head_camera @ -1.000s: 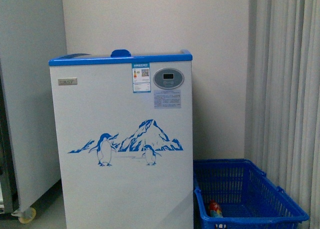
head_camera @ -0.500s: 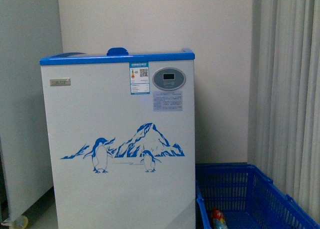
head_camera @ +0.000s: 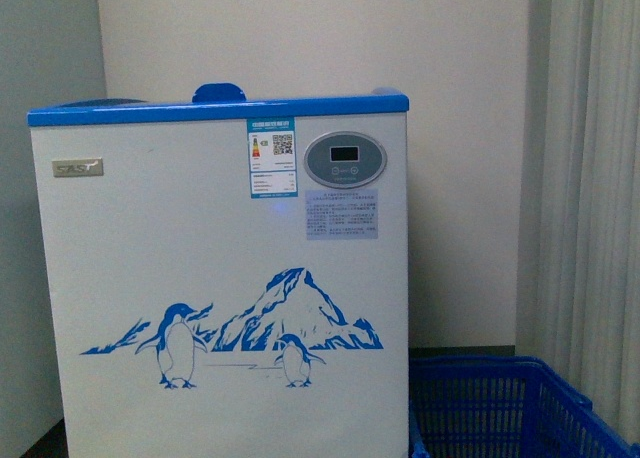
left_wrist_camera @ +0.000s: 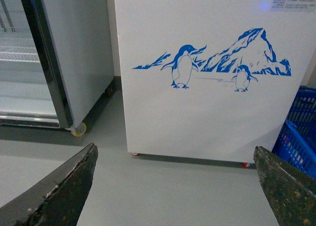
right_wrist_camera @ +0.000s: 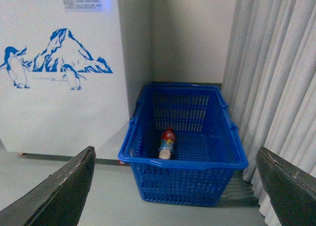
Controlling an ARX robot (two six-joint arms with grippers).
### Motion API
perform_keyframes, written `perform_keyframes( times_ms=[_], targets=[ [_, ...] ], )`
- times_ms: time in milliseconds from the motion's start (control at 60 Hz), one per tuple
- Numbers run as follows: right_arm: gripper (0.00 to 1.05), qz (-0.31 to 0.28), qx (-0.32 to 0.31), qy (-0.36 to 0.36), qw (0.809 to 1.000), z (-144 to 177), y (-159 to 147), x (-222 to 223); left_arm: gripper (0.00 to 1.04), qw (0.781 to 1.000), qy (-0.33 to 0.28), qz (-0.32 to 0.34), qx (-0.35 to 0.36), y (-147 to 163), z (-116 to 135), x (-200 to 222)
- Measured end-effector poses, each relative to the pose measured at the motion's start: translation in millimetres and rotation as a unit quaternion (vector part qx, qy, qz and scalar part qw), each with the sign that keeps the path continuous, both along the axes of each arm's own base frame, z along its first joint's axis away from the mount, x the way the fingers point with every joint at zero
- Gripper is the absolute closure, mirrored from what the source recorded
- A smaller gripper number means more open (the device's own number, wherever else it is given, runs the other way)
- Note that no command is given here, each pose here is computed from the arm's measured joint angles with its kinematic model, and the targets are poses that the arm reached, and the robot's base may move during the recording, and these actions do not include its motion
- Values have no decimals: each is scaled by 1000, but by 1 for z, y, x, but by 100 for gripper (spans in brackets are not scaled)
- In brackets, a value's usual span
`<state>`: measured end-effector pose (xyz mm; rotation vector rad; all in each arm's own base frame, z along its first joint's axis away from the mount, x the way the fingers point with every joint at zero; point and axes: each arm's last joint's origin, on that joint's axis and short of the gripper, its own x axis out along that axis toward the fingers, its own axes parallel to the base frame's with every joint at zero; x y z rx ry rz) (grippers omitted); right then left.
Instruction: Put drink in fridge
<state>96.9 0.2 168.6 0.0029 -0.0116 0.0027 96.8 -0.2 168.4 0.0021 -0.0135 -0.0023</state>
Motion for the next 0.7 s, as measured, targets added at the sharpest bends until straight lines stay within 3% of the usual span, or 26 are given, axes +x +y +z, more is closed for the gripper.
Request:
perform_keyframes(
  times_ms=[700],
  targets=[
    [7,0,0,0,1000,0,0,0,8,1000,0,0,0,0,0,0]
  ],
)
